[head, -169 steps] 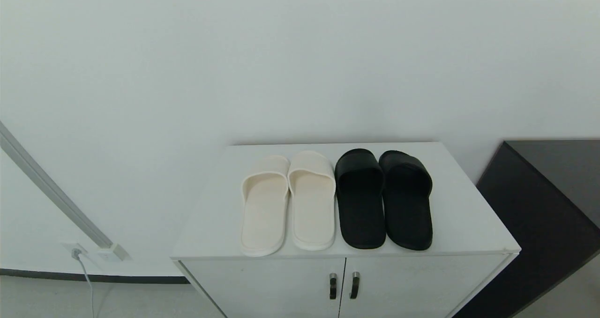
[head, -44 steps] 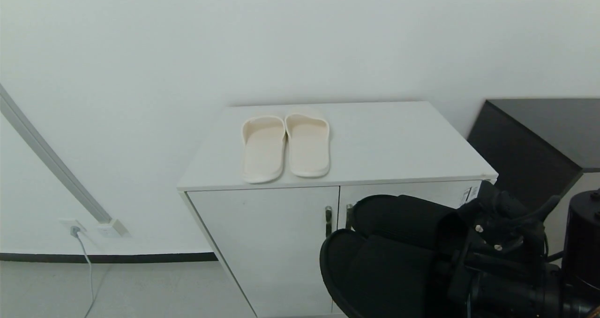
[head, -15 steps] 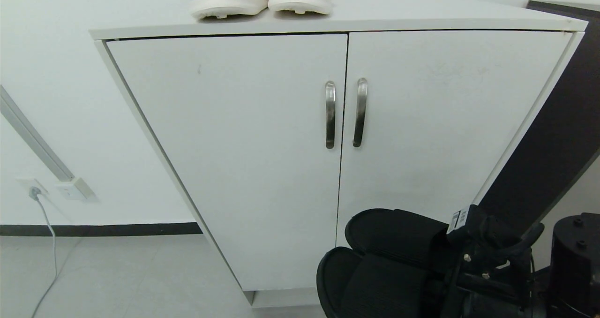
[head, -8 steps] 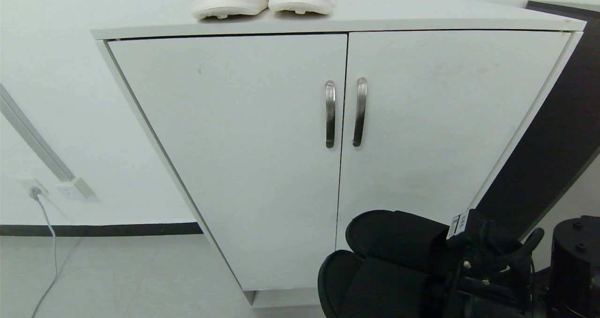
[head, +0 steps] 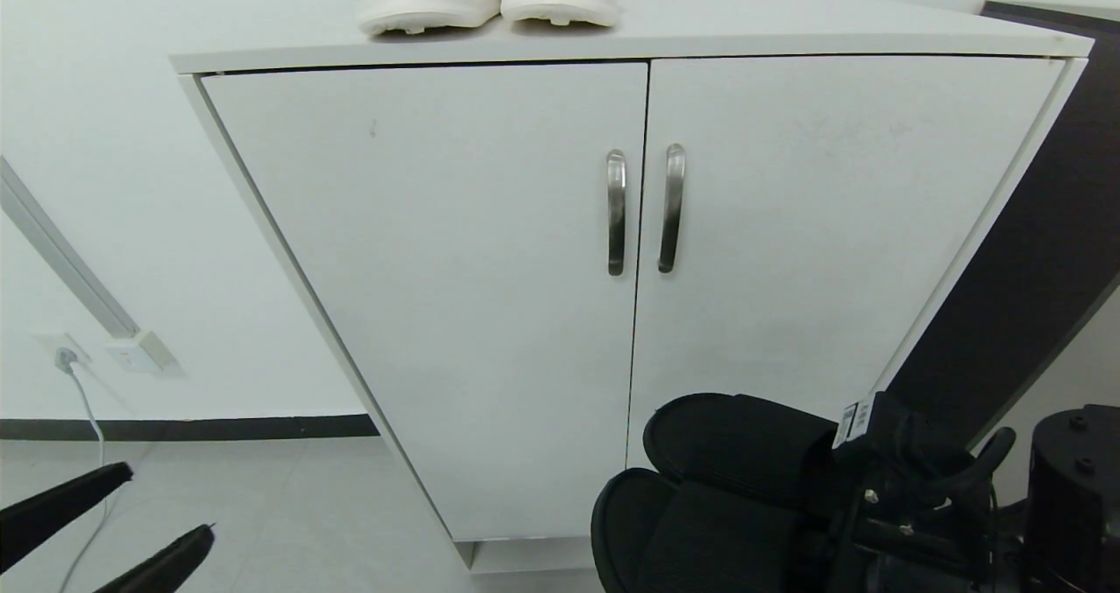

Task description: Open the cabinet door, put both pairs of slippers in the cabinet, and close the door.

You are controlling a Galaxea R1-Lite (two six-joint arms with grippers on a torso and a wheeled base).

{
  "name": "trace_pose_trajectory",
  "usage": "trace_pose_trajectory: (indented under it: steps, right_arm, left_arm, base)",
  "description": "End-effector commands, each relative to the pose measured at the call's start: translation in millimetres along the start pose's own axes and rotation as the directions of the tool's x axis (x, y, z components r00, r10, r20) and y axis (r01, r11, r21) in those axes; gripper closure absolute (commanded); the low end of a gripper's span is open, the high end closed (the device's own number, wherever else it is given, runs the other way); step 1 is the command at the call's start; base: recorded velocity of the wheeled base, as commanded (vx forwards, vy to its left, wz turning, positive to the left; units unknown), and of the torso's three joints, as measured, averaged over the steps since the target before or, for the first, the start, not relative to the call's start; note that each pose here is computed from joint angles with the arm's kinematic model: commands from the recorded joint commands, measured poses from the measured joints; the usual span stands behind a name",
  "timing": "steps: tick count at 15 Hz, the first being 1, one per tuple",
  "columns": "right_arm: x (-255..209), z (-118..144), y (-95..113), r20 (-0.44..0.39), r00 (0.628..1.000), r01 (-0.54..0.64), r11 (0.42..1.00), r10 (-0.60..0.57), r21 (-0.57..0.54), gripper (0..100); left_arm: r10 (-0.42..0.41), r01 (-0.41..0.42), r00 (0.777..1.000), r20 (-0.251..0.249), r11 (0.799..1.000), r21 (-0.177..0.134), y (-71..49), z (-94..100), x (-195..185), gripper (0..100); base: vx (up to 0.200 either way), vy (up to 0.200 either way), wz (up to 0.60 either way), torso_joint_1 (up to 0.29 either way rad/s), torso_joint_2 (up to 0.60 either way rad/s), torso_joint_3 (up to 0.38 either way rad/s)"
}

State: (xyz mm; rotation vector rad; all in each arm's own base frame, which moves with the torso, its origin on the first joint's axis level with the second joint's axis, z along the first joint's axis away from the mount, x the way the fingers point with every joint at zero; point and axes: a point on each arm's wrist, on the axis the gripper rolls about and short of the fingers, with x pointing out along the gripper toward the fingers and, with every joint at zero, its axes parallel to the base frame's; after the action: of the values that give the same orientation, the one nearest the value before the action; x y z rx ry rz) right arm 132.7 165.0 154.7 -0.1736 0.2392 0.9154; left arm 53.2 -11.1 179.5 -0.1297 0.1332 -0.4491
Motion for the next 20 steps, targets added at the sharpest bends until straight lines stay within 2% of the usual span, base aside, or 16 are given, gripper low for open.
trace_pose_trajectory:
  steps: [1,3,5,6,10,12,14,15,17,20]
  right_arm:
    - [0.0,0.4,0.1,0.002,1.000,0.000,1.000,0.000,0.000,100]
    - [-0.1,0.0,0.1,0.001,1.000,0.000,1.000,0.000,0.002,100]
    - [-0.1,0.0,0.1,0.001,1.000,0.000,1.000,0.000,0.003,100]
    - [-0.5,0.2,0.1,0.002,1.000,0.000,1.000,0.000,0.003,100]
    - [-0.2,-0.5,0.1,-0.001,1.000,0.000,1.000,0.000,0.003,100]
    - [-0.2,-0.6,0.1,-0.002,1.000,0.000,1.000,0.000,0.003,100]
    - [-0.6,-0.4,0.1,-0.001,1.000,0.000,1.000,0.000,0.003,100]
    - [-0.6,-0.4,0.1,-0.001,1.000,0.000,1.000,0.000,0.003,100]
    - [-0.3,-1.0,0.1,-0.004,1.000,0.000,1.000,0.000,0.002,100]
    - [-2.0,-1.8,0.2,-0.004,1.000,0.000,1.000,0.000,0.002,100]
  left_arm:
    - [-0.113,0.112,0.990,-0.082,0.994,-0.019,2.2,18.9,32.6,0]
    - [-0.208,0.209,0.973,-0.096,0.978,-0.005,-7.4,39.5,54.5,0]
    - [-0.258,0.259,0.960,-0.110,0.966,0.000,-15.9,49.7,70.0,0]
    - [-0.315,0.317,0.942,-0.117,0.948,0.000,-25.1,58.8,82.3,0]
    - [-0.427,0.432,0.892,-0.144,0.902,0.001,-48.8,73.6,112.3,0]
    - [-0.458,0.462,0.875,-0.154,0.887,-0.014,-58.0,78.8,126.9,0]
    - [-0.521,0.517,0.845,-0.124,0.854,-0.067,-74.9,88.3,138.7,0]
    - [-0.546,0.540,0.833,-0.093,0.838,-0.082,-82.0,93.0,144.8,0]
    - [-0.564,0.559,0.823,-0.070,0.825,-0.081,-90.0,95.3,159.5,0]
    - [-0.566,0.562,0.823,-0.051,0.824,-0.073,-109.0,100.7,184.3,0]
  base:
    - [0.000,0.000,0.00,0.000,0.00,0.000]
    - [0.000,0.000,0.00,0.000,0.00,0.000]
    - [0.000,0.000,0.00,0.000,0.00,0.000]
    - [0.000,0.000,0.00,0.000,0.00,0.000]
    - [0.000,0.000,0.00,0.000,0.00,0.000]
    - [0.000,0.000,0.00,0.000,0.00,0.000]
    - [0.000,0.000,0.00,0.000,0.00,0.000]
    - [0.000,0.000,0.00,0.000,0.00,0.000]
    - [0.000,0.000,0.00,0.000,0.00,0.000]
    - [0.000,0.000,0.00,0.000,0.00,0.000]
